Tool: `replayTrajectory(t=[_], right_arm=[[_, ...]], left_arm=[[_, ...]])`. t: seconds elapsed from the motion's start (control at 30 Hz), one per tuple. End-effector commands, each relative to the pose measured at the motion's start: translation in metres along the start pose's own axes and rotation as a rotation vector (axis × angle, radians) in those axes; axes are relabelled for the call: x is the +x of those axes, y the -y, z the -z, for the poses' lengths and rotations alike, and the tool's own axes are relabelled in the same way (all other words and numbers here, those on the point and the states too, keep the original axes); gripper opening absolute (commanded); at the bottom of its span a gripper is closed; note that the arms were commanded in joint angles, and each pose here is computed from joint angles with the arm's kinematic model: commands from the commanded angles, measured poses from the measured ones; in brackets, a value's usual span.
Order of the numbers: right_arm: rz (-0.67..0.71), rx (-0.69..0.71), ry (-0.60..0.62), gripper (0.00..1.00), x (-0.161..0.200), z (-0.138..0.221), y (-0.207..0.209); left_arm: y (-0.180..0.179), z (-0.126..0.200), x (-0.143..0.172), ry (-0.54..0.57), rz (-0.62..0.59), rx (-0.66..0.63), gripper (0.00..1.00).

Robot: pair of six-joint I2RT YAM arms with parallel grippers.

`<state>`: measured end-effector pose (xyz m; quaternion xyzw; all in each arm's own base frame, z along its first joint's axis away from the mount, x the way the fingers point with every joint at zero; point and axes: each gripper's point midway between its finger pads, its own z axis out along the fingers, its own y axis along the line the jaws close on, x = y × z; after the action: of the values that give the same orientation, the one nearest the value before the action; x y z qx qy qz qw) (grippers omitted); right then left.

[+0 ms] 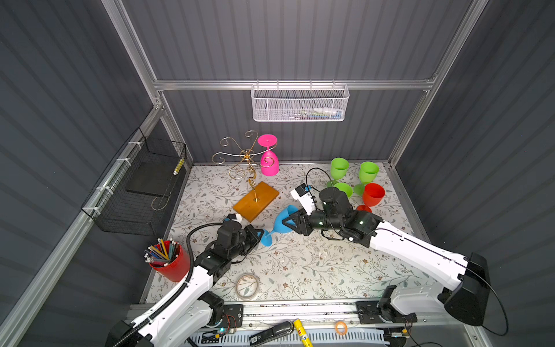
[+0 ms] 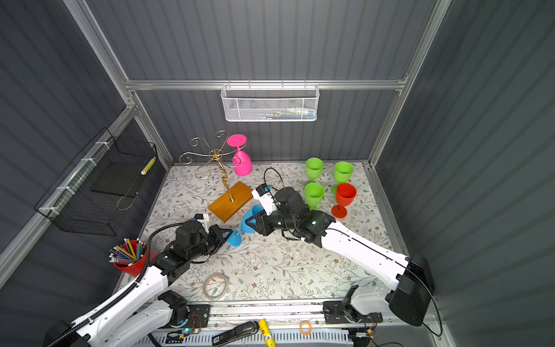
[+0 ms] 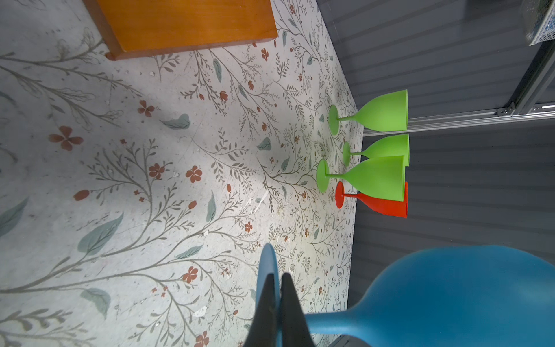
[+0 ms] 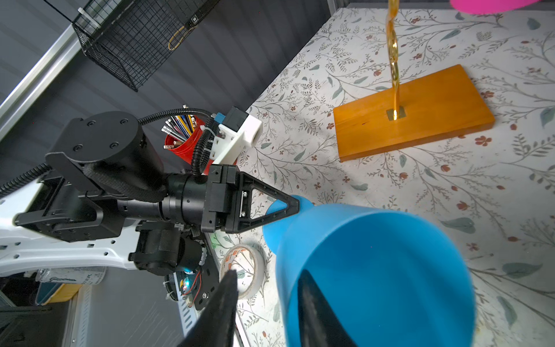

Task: Take the wine glass off the wine glass rack
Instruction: Pick up the wine glass from the wine glass rack, then place the wine glass at the top-center of the table.

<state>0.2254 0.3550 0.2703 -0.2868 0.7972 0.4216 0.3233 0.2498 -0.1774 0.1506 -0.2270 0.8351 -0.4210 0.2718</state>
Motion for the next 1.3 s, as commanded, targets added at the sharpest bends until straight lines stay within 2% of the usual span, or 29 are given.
replayTrajectory(t=[0.0,0.07,0.17,0.2,0.27,0.3,0.43,0.5,0.63,0.77,0.93,1.27], right_arm=[[0.004,-0.006,0.02,0.28,-0.011,0.001,-0.008],[0.005,-0.006,0.01,0.19,-0.01,0.0,-0.01],[0.02,0.069,0.007,0.0,-0.01,-0.001,0.002],[0.024,0.096,-0.002,0.0,-0.009,-0.002,0.007],[0.041,0.142,-0.017,0.0,-0.008,-0.002,0.015],[0.048,0.166,-0.022,0.0,-0.008,-0.001,0.019],[0.083,0.237,-0.035,0.0,-0.009,0.002,0.03],[0.1,0.273,-0.053,0.0,-0.007,0.004,0.036],[0.147,0.376,-0.082,0.0,-0.009,0.01,0.052],[0.182,0.504,-0.125,0.0,-0.016,0.013,0.083],[0.177,0.654,-0.177,0.0,-0.033,0.005,0.136],[0.159,0.715,-0.204,0.0,-0.071,-0.018,0.22]], left_arm=[[0.001,0.003,-0.004,0.019,-0.006,0.007,0.0],[-0.001,0.004,-0.004,0.023,-0.005,-0.002,0.0],[-0.003,0.005,-0.006,0.032,-0.006,-0.018,0.0],[-0.005,0.006,-0.006,0.032,-0.008,-0.031,0.0],[-0.007,0.007,-0.006,0.027,-0.02,-0.052,0.09],[-0.008,0.007,-0.006,0.022,-0.026,-0.064,0.16],[-0.011,0.009,-0.004,0.007,-0.057,-0.1,0.59],[-0.013,0.01,-0.004,0.006,-0.067,-0.111,0.74],[-0.012,0.012,-0.005,0.012,-0.088,-0.113,0.91],[-0.012,0.013,-0.007,0.018,-0.112,-0.121,0.99],[-0.01,0.014,-0.01,0.021,-0.144,-0.135,1.0],[-0.007,0.02,-0.018,0.036,-0.212,-0.191,1.0]])
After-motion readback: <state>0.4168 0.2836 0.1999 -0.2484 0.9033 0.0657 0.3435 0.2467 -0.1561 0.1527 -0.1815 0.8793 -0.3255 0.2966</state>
